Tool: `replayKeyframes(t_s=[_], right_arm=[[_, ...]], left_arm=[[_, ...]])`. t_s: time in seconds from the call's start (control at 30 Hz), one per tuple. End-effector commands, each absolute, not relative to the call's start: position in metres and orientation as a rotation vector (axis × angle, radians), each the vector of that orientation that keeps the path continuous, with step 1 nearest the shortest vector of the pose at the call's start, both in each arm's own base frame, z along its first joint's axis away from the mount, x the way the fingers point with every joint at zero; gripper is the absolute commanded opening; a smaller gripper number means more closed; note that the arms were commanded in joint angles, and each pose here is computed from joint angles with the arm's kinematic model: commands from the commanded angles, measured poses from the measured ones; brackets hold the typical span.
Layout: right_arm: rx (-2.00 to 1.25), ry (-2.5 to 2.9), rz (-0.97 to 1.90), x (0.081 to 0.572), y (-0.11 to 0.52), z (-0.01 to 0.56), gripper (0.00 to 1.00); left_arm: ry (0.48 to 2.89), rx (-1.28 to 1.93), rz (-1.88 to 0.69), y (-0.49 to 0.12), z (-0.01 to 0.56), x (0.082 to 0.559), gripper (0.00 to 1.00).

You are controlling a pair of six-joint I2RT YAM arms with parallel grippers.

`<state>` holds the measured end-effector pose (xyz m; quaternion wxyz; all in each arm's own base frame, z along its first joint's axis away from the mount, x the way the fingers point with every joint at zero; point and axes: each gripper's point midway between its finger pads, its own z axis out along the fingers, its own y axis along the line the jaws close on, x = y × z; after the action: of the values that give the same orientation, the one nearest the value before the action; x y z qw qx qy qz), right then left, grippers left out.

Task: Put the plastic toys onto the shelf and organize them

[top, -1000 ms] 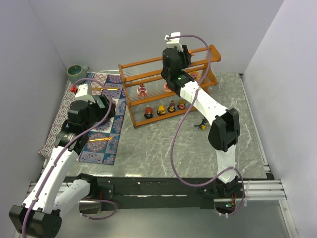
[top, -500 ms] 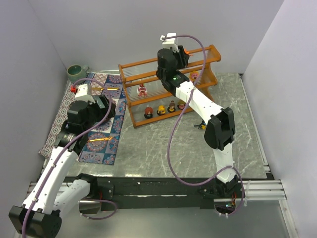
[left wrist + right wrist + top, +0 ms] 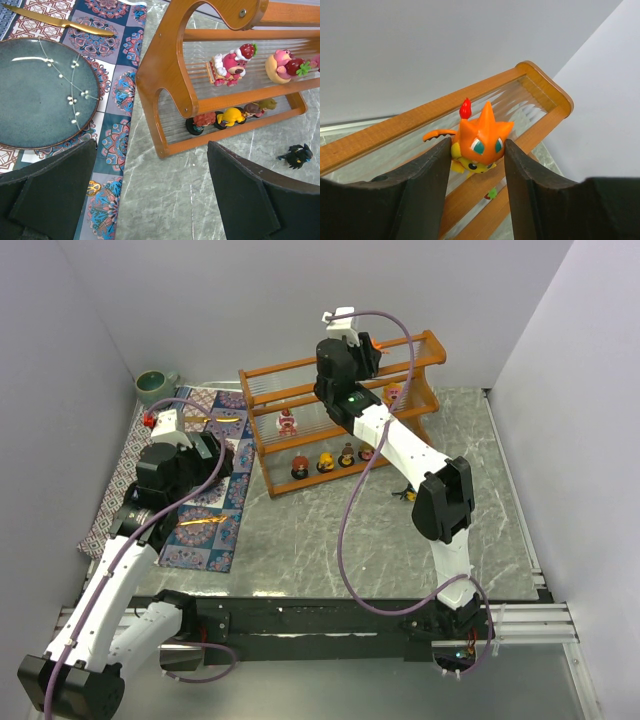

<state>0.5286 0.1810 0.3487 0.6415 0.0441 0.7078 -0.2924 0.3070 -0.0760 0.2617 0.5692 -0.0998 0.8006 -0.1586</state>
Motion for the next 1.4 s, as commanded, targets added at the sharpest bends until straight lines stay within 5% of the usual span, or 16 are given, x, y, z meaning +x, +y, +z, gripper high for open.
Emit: replayKeyframes(t_s=[0.0, 0.43, 1.23, 1.37], right_arm=[[0.158, 1.577, -0.618, 0.525, 0.185, 0.367, 0.54], [0.155, 1.575, -0.607, 0.525, 0.185, 0.368, 0.60], [0.099, 1.528, -0.402, 0.505, 0.191, 0.403, 0.99], [0.099, 1.514, -0.348, 0.494, 0.191, 0.415, 1.00]], left_arm=[[1.824, -0.212, -0.391, -0.078, 0.276, 0.307, 0.97], [1.829, -0.210, -0.393, -0.079, 0.275, 0.307, 0.97], [1.823, -0.203, -0.399, -0.080, 0.277, 0.305, 0.97], [1.823, -0.208, -0.393, -0.079, 0.276, 0.306, 0.97]])
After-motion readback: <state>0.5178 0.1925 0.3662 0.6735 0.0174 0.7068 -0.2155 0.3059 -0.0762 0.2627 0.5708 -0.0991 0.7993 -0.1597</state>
